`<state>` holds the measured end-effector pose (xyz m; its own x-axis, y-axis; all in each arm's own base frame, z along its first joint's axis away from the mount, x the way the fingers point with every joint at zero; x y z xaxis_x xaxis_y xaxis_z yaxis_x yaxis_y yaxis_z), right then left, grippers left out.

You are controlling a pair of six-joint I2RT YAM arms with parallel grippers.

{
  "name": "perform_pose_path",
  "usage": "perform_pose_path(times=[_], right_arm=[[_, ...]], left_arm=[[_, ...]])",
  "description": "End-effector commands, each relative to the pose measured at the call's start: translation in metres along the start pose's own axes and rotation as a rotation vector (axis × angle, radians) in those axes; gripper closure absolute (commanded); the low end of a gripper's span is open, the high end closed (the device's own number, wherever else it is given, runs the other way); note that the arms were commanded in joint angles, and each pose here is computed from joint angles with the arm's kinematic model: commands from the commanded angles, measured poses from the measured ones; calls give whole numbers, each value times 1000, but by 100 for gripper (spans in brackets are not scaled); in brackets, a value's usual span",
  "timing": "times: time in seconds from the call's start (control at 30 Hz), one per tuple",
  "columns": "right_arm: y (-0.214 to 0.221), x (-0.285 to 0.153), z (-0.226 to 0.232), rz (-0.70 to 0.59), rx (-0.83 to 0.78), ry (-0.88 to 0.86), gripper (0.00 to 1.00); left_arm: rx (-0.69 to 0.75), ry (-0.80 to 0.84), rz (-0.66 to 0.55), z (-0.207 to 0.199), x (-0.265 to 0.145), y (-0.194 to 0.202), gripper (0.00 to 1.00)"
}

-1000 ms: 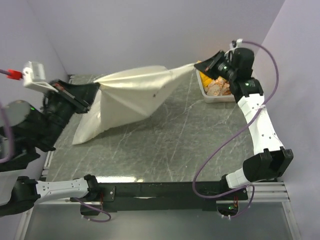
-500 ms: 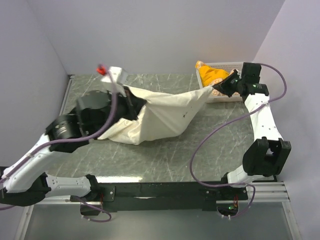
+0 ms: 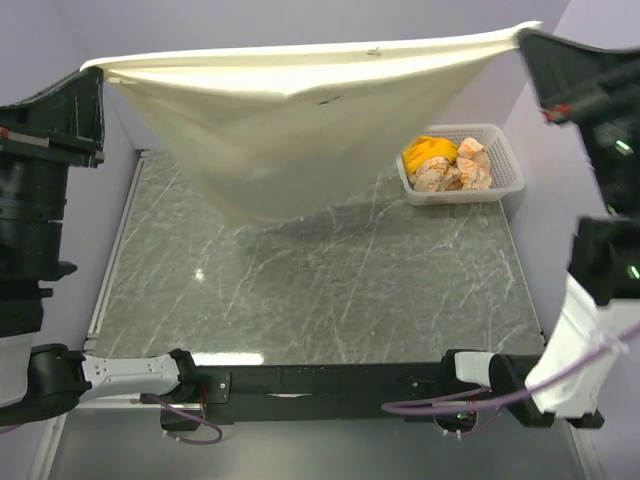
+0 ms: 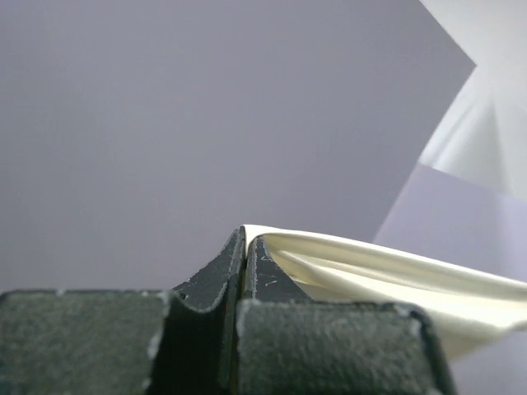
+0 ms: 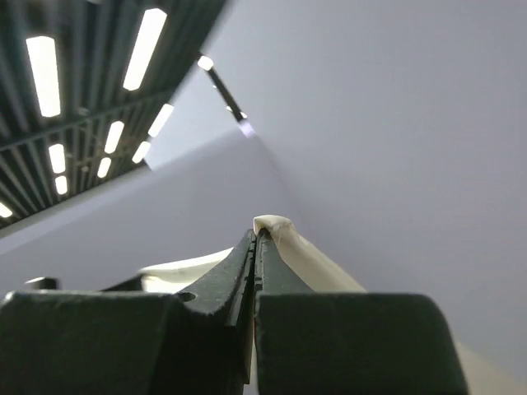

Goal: Put the pillow into the pillowcase

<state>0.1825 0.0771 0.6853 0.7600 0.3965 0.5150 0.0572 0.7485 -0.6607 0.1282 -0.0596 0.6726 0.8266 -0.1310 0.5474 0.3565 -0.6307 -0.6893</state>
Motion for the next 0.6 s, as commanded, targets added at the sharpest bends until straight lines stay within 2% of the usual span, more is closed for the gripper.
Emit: perform_pose_path(times=[0.0, 0.13, 0.27, 0.4, 0.47, 0.5, 0.53, 0.57], right_arm=[[-68, -18, 50, -377, -86, -43, 100], [-63, -8, 36, -350, -51, -31, 100], [-38, 12, -16, -265, -6, 49, 100], [-25, 29, -48, -228, 22, 87, 100], [-20, 43, -66, -212, 31, 100, 100], [-15, 50, -69, -200, 39, 95, 100], [-16, 55, -68, -205, 30, 80, 100], [-8, 70, -87, -184, 44, 100, 100]], left_arm=[[55, -262, -220, 33, 4, -46, 99], [73, -262, -212, 29, 8, -42, 99], [92, -245, -220, 26, 11, -40, 99], [188, -208, -209, 12, 24, -15, 99], [272, -195, -192, 3, 39, 10, 99], [259, -176, -186, -2, 48, 20, 99], [279, -101, -181, -14, 66, 32, 99], [340, -141, -205, 6, 84, 32, 99]])
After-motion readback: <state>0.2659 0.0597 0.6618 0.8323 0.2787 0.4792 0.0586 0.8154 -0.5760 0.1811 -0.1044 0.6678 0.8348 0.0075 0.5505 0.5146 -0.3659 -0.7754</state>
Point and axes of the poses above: each gripper's point midway between its finger pads, its own x axis out along the fingers, its own z axis along the line the jaws close on, y = z × x, the point moved 5 cm from there along -x, back along the fingers, and after that the axes turned 1 degree about -x, right-handed, at the moved point
